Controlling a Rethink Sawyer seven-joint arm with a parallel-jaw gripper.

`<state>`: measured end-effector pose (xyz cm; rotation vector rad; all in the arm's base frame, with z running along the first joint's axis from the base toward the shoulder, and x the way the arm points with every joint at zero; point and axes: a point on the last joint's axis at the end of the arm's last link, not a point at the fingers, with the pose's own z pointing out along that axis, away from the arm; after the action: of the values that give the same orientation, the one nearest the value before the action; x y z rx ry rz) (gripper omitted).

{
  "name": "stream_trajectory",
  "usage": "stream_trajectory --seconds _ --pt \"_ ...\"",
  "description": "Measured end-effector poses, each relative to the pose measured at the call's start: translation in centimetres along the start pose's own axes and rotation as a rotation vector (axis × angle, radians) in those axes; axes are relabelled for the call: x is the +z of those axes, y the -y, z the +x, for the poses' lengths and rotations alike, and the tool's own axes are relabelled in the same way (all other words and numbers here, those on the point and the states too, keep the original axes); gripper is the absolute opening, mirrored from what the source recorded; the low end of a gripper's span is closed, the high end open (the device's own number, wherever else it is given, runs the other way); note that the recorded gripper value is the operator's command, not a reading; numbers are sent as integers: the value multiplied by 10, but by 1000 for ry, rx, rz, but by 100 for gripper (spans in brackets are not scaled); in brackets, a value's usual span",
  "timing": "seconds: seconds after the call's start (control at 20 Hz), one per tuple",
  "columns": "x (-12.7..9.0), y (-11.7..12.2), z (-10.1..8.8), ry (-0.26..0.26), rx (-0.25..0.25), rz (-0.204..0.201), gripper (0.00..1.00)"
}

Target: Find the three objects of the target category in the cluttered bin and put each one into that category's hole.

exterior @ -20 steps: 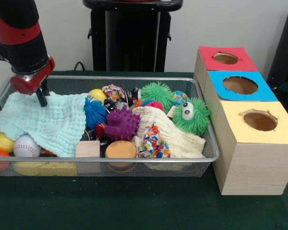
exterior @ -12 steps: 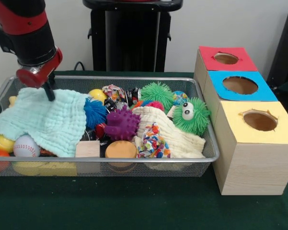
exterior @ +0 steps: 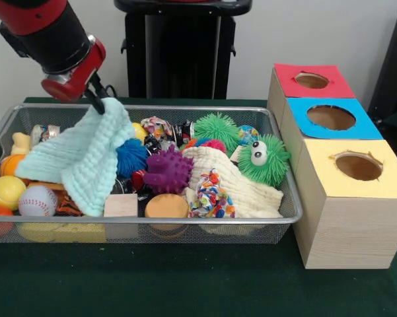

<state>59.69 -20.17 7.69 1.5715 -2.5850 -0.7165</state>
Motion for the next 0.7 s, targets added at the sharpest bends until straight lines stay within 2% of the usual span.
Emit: stream_trajectory --seconds 0.1,0.15,0.35,0.5,0.55,0.7 --pt "-5 -1 -2 25 12 -19 0" --pt "-12 0 -5 67 28 -38 0" --pt "-26 5 -11 140 50 -40 0" --pt "-32 7 -14 171 57 -40 0" --pt "-38 8 -17 199 64 -41 0" --pt "-43 9 -20 226 69 -43 0"
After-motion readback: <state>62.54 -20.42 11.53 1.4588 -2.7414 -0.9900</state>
